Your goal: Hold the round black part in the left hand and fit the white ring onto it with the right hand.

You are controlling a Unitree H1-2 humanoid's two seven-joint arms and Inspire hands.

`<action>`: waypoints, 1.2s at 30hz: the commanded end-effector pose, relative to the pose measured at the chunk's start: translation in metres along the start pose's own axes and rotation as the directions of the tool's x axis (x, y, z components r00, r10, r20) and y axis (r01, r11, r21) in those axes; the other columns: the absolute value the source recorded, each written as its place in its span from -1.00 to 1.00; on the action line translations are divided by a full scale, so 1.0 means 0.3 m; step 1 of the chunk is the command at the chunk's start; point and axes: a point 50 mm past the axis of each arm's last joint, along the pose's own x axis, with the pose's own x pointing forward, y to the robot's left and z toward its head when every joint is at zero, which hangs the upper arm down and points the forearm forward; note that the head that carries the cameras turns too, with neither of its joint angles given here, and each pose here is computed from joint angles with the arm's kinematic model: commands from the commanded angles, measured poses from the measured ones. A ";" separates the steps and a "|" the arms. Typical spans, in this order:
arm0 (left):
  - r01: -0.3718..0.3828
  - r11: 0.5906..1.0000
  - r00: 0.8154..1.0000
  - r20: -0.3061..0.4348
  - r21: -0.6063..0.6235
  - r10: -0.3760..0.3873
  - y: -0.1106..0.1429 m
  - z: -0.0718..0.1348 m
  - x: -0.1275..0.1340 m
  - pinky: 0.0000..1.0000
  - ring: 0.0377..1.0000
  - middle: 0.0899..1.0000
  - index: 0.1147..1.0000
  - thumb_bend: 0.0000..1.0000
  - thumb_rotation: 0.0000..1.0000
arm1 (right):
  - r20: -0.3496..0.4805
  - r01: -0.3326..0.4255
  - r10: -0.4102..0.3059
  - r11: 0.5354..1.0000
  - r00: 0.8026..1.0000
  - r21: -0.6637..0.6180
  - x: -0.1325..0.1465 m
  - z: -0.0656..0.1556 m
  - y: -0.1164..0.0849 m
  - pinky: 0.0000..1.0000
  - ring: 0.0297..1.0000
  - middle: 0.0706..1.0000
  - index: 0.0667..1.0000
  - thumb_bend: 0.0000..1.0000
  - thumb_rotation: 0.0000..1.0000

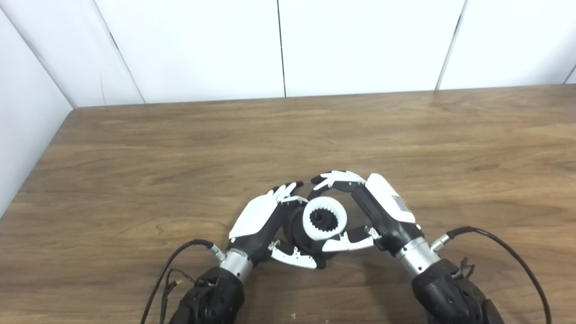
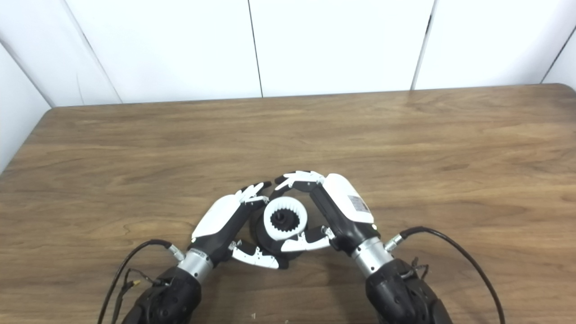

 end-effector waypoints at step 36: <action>-0.017 1.000 1.000 0.011 -0.005 0.017 0.047 0.016 0.002 1.00 1.00 0.98 0.29 1.00 -0.39 | -0.126 -0.205 0.195 0.976 0.973 -0.075 0.016 -0.091 -0.039 0.75 0.86 0.85 0.79 0.98 0.16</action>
